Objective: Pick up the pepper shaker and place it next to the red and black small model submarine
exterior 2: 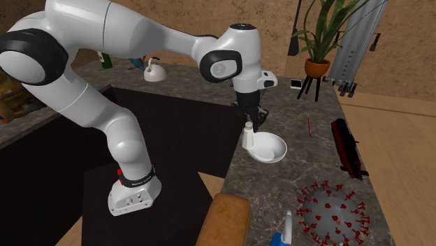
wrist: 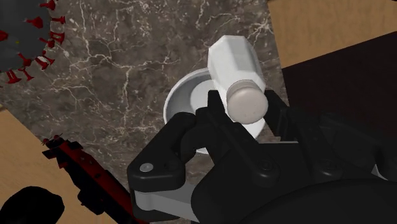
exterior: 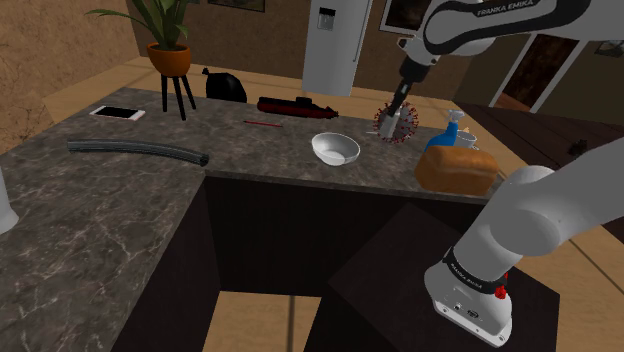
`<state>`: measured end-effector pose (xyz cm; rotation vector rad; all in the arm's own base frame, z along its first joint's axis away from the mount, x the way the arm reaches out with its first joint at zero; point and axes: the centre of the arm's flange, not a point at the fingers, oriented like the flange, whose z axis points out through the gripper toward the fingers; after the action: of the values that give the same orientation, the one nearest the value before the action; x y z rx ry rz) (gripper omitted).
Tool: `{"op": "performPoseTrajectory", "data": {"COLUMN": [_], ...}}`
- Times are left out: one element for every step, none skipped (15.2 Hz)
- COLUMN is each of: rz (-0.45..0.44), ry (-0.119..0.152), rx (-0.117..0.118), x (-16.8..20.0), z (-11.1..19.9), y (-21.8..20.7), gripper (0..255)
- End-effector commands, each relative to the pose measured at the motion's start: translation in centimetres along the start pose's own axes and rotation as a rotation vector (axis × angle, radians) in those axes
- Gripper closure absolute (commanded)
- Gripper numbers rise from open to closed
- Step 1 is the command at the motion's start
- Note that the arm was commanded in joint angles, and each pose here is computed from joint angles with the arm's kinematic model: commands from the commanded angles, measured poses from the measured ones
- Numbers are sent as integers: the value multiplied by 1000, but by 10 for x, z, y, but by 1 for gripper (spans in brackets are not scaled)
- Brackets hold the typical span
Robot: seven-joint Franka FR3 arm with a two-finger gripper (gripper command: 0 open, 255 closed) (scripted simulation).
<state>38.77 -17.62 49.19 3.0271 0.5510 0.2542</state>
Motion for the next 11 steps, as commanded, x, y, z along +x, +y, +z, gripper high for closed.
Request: {"op": "performPoseTrajectory", "data": {"rz": [0, 0, 0, 0, 0, 0, 0, 0, 0, 0, 0], "ry": [-1, -1, -1, -1, -1, -1, -1, -1, -1, -1, -1], "rx": [0, 0, 0, 0, 0, 0, 0, 0, 0, 0, 0], "x": [15, 25, 35, 45, 55, 65, 75, 85, 95, 105, 116], "z": [2, 4, 6, 8, 10, 13, 15, 17, 19, 21, 23], "y": [13, 22, 30, 38, 46, 55, 63, 71, 80, 88, 96], "gripper": [255, 255, 255, 255, 255, 255, 255, 255, 255, 255, 255]}}
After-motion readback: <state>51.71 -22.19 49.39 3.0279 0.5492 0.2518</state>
